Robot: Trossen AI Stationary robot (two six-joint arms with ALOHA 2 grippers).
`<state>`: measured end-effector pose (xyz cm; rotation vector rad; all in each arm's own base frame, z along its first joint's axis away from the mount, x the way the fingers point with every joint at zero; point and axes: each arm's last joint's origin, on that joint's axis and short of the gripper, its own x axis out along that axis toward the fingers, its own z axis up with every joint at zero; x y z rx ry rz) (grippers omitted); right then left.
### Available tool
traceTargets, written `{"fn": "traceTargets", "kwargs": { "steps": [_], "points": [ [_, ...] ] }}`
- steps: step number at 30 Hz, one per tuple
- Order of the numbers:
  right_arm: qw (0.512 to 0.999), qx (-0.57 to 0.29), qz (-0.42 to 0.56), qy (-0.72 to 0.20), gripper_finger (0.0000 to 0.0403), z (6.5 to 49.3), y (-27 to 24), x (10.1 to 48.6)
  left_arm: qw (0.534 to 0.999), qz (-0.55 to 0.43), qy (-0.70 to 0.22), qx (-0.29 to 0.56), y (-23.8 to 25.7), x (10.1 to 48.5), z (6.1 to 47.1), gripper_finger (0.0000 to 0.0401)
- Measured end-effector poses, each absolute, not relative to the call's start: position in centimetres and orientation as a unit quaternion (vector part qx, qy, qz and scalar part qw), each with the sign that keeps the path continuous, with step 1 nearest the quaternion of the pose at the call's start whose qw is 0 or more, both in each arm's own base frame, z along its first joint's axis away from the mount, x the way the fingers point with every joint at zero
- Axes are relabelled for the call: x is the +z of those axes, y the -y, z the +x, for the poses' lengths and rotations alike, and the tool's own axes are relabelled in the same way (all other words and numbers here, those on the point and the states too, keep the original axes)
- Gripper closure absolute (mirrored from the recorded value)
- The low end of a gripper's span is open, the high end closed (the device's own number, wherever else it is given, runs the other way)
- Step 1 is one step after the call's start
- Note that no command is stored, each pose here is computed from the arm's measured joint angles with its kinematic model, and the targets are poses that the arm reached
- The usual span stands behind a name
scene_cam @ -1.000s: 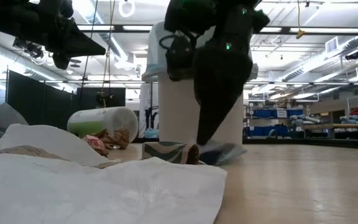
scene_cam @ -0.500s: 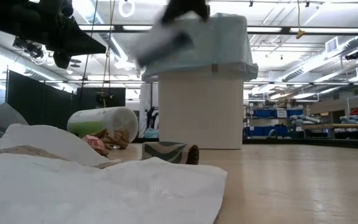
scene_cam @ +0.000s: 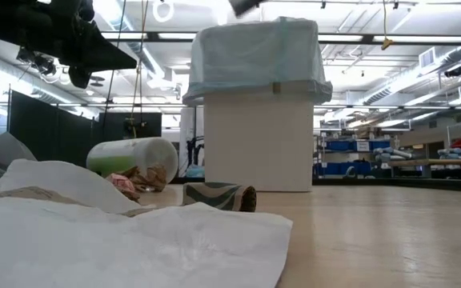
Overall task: Place trash/remove bag and relplace
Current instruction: Put the white paper into the trash bin, then put the brown napkin into the trash bin
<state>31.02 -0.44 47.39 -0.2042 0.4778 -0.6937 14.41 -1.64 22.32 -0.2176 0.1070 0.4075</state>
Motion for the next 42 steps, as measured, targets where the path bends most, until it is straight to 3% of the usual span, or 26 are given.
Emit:
{"fn": "traceTargets", "kwargs": {
  "steps": [7,14,17,20,26,30,34,39,42],
  "points": [
    [0.914,-0.249,-0.062,-0.314,0.0377,31.9,3.5,45.2,0.972,-0.108,-0.053,0.202,1.6,22.3,14.4,0.0393],
    [0.923,-0.207,-0.060,-0.319,0.0249,32.9,4.4,44.7,0.972,-0.107,-0.054,0.202,1.6,22.3,14.4,0.0393],
    [0.943,-0.126,-0.031,-0.307,0.0195,33.1,3.3,44.9,0.971,-0.119,-0.051,0.203,1.6,22.3,14.4,0.0393],
    [0.947,-0.040,0.018,-0.318,0.0173,33.5,0.7,44.4,0.969,-0.135,-0.047,0.203,1.6,22.3,14.4,0.0393],
    [0.868,-0.036,0.071,-0.490,0.0185,32.1,-4.6,39.5,0.967,-0.146,-0.044,0.204,1.6,22.3,14.4,0.0393],
    [0.843,-0.092,0.036,-0.528,0.0208,30.7,-7.9,35.7,0.967,-0.146,-0.045,0.204,1.6,22.3,14.4,0.0393],
    [0.866,-0.130,0.035,-0.481,0.0245,30.3,-9.6,30.6,0.967,-0.145,-0.045,0.204,1.6,22.3,14.4,0.0393],
    [0.929,-0.076,0.191,-0.307,0.0289,31.7,-9.7,23.5,0.967,-0.143,-0.049,0.204,1.6,22.2,14.4,0.0393],
    [0.943,-0.054,0.248,-0.214,0.0299,32.6,-8.5,20.2,0.967,-0.139,-0.058,0.206,1.6,22.1,14.4,0.0393]
  ]
}}
